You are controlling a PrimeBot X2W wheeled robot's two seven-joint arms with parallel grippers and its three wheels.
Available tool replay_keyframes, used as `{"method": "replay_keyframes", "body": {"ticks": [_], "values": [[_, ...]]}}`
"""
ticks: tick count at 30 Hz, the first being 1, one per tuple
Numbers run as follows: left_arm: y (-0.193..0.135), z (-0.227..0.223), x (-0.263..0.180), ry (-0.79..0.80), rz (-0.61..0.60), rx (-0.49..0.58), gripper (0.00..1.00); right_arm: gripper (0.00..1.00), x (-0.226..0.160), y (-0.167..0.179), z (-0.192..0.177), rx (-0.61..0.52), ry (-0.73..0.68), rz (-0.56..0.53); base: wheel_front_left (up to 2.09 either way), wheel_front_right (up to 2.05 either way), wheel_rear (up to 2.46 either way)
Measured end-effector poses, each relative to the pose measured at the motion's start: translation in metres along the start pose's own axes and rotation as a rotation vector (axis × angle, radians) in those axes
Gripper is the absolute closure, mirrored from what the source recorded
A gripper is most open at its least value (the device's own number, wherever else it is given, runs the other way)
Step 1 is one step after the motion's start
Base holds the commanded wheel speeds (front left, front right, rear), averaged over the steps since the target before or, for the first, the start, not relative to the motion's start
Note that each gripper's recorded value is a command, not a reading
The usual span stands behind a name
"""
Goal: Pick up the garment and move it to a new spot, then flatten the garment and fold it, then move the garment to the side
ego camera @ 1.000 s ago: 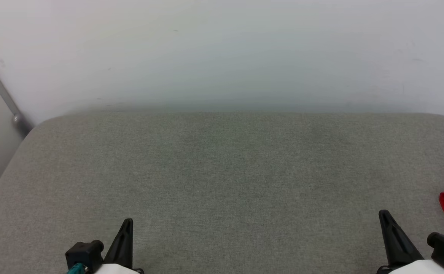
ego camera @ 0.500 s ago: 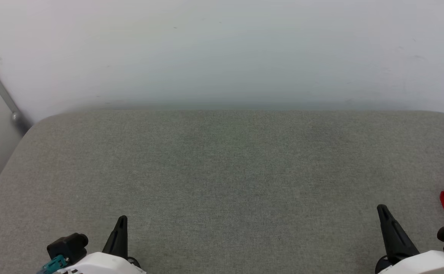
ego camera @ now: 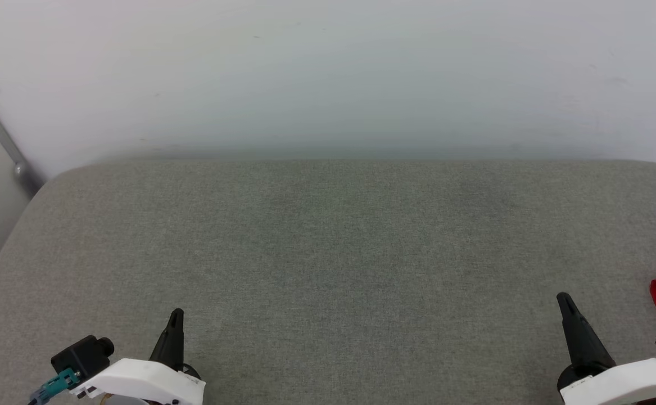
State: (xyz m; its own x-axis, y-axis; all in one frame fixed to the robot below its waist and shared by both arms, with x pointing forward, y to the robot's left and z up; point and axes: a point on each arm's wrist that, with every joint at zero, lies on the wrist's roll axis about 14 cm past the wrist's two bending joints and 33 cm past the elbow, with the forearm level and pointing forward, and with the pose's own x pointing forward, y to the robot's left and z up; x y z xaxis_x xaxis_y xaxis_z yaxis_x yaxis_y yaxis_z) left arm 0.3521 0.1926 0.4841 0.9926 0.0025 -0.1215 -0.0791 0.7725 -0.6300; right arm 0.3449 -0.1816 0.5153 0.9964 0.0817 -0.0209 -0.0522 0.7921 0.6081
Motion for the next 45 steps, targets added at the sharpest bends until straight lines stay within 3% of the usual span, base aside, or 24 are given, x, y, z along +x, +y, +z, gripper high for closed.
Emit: {"method": "replay_keyframes", "body": {"ticks": [45], "values": [[-0.006,0.012,0.02,-0.004,-0.036,-0.529,1.0,1.0,0.024,-0.012,0.003,0.54,-0.039,-0.015,0.0,0.0,0.0]]}}
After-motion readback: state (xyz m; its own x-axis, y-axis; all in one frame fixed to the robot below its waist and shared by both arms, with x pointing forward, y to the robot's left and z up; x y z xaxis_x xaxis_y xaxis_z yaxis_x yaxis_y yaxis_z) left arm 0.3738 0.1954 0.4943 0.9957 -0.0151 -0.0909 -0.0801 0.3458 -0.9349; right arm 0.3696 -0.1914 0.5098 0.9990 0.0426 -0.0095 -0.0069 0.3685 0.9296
